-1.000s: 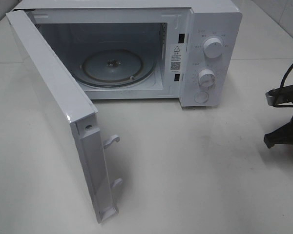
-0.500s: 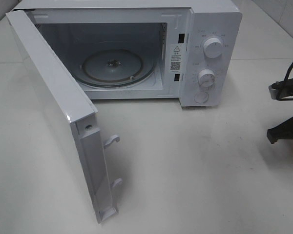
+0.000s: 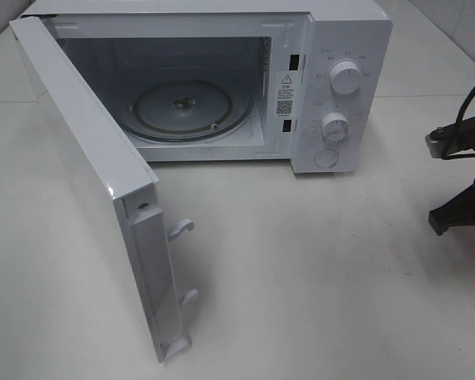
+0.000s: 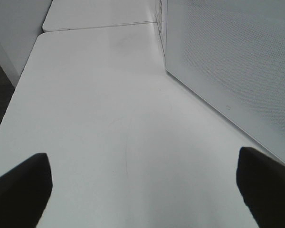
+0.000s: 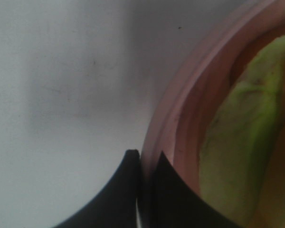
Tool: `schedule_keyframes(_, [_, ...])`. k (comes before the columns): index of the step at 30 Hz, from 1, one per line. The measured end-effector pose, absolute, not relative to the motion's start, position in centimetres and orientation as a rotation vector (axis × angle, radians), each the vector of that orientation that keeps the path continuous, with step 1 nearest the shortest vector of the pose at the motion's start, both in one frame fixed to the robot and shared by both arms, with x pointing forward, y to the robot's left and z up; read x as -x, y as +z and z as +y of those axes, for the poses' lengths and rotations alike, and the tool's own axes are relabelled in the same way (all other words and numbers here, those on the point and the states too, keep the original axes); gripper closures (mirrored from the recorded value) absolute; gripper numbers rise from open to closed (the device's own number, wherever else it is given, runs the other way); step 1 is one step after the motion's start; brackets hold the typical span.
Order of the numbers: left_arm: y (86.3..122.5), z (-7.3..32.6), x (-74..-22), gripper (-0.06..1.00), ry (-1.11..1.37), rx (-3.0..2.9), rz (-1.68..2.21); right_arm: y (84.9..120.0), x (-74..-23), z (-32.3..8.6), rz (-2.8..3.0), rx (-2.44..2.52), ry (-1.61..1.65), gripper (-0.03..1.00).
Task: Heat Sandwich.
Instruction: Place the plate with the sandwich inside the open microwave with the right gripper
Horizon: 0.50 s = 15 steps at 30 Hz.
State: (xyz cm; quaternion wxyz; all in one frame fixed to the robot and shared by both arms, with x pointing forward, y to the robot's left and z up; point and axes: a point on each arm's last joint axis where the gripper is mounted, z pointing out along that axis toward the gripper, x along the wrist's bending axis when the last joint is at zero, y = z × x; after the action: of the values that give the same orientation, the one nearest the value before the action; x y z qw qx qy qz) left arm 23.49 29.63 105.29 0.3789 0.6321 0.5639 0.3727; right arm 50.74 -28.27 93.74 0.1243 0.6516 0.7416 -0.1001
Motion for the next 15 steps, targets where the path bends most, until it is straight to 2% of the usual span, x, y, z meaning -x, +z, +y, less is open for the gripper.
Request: schedule_keyframes(15, [105.3,29.6,-23.5,-0.05,0.952,-1.615,1.441,96.3,-49.1,-25.7,2.221,-1.758,-0.302,0.92])
